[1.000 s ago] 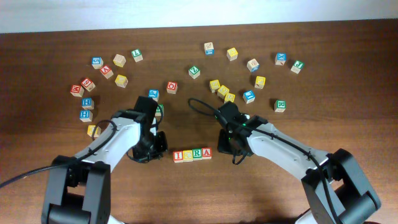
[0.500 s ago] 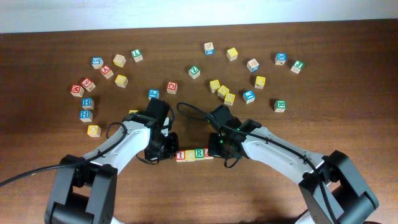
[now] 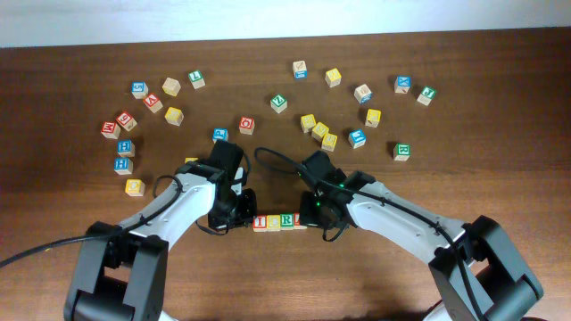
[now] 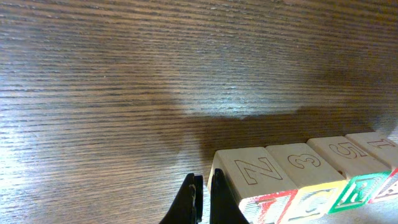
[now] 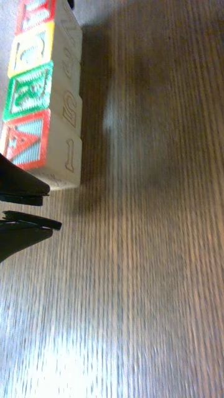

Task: Spell out ICRA

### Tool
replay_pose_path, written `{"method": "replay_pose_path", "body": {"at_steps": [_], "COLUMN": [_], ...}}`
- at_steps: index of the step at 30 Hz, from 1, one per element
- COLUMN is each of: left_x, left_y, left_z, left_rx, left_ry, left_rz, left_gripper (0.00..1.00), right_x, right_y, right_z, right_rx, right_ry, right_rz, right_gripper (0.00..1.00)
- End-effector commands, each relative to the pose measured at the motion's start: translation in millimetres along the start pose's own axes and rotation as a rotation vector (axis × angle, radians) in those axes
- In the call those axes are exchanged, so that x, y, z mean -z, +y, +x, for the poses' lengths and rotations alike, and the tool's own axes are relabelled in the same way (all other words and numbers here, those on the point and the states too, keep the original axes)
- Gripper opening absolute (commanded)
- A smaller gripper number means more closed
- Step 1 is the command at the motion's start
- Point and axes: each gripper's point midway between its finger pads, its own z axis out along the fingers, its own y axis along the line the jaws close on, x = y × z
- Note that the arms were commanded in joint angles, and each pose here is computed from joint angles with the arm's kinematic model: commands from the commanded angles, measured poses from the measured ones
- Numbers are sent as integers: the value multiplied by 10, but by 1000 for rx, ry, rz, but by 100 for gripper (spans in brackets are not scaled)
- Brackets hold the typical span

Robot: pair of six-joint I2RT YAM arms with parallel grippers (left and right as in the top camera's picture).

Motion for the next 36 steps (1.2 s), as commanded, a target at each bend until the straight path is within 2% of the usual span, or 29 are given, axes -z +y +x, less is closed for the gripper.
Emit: {"method": "replay_pose_path", "body": {"at_steps": [1,4,7,11,16,20,36], "left_x": [-28,-27,-21,13,108,171,183], "left_y": [25,53,167,280,610,853,899], "left_z": [21,18,-16,-82,-188,-157,-136], "left_rx": [13,14,64,105,228,314,327], "left_ry": [8,5,-20,-33,-47,-27,-17], "left_rz": [-6,-21,-85,-89,-99,-120,-123], "left_gripper": [0,0,0,0,0,3,4], "right_x": [26,50,95,275,349,161,-122], "right_y": [-117,-71,194,353,606,708,861], "right_z": [-176,-374,-442,-534,-437,-366,-117], "right_rx": [-24,33,118,138,187,203,274], "right_ry": [-70,-123,-133,-136,-104,-55,-1], "right_rz": [43,-4,-125,-147,-217,-250,-207], "right_gripper": [4,4,4,4,4,4,4]}}
